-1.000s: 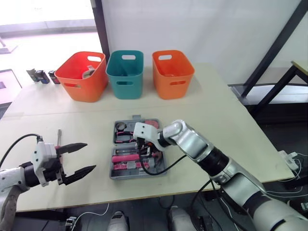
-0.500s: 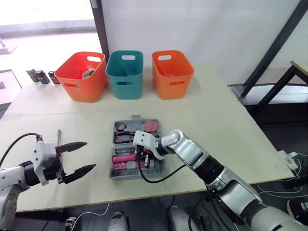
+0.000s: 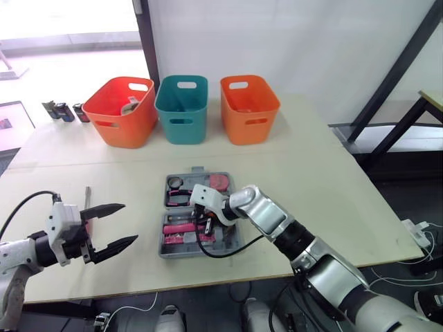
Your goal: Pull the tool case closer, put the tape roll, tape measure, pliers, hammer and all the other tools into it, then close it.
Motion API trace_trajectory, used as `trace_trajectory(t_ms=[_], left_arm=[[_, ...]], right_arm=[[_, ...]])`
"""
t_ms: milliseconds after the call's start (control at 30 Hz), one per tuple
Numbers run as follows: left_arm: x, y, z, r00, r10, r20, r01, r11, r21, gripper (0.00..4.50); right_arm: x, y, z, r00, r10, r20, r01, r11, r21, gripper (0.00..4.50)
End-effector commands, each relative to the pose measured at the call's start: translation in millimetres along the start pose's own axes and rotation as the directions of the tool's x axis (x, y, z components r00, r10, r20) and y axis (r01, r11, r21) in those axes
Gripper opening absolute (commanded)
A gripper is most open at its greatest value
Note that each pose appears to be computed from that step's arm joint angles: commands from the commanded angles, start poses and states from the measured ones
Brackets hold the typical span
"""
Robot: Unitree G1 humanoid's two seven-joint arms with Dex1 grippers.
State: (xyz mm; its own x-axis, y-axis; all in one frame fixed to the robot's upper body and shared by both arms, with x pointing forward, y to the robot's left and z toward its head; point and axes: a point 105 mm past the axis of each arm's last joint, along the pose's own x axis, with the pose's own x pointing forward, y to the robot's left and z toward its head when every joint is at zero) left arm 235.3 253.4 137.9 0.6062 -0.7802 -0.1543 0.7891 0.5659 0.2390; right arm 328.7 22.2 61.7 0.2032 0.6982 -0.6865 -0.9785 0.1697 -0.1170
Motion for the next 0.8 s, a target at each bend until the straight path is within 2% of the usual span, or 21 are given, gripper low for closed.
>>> trace_trajectory(t_ms=[33,133,333,433,533,567,667,733,800], left_arm=[[3,-1,8,1.000,-0.012,0.011,0.011,0.999,0.031,4.50],[3,-1,8,1.000,-0.010,0.011,0.010,0.999,0.031,4.50],[4,-1,10,1.000,-0.007,0.009,0.007,0.999,0.034,4.50],[4,0,10,1.000,-0.003,0.009,0.003,0.999,0.033,4.50],[5,1,10,1.000,0.007,0.015,-0.008,1.000,0.024,4.50],[4,3,10,1.000,0.022,0.019,-0.022,1.000,0.014,4.50],[-4,9,7,0.997,0.071,0.010,-0.071,0.997,-0.009,4.50],[-12,13,4,0.995,0.100,-0.009,-0.100,0.995,-0.023,4.50],[-32,22,-6,0.983,0.168,-0.068,-0.172,0.983,-0.059,4.50]], right_arm=[[13,15,-74,0.967,0.042,-0.251,-0.024,0.997,0.077,0.04],[17,16,-87,0.956,0.012,-0.294,-0.001,0.999,0.038,0.04],[24,19,-96,0.958,-0.039,-0.283,0.036,0.999,-0.016,0.04],[27,17,-67,0.989,-0.060,-0.137,0.058,0.998,-0.019,0.04],[15,10,-10,0.985,-0.093,0.143,0.103,0.993,-0.063,0.04],[2,7,12,0.963,-0.098,0.249,0.116,0.991,-0.059,0.04],[-38,6,45,0.903,-0.091,0.420,0.127,0.990,-0.059,0.04],[-61,7,54,0.875,-0.089,0.476,0.130,0.990,-0.054,0.04],[-106,2,50,0.841,-0.148,0.521,0.162,0.987,0.018,0.04]])
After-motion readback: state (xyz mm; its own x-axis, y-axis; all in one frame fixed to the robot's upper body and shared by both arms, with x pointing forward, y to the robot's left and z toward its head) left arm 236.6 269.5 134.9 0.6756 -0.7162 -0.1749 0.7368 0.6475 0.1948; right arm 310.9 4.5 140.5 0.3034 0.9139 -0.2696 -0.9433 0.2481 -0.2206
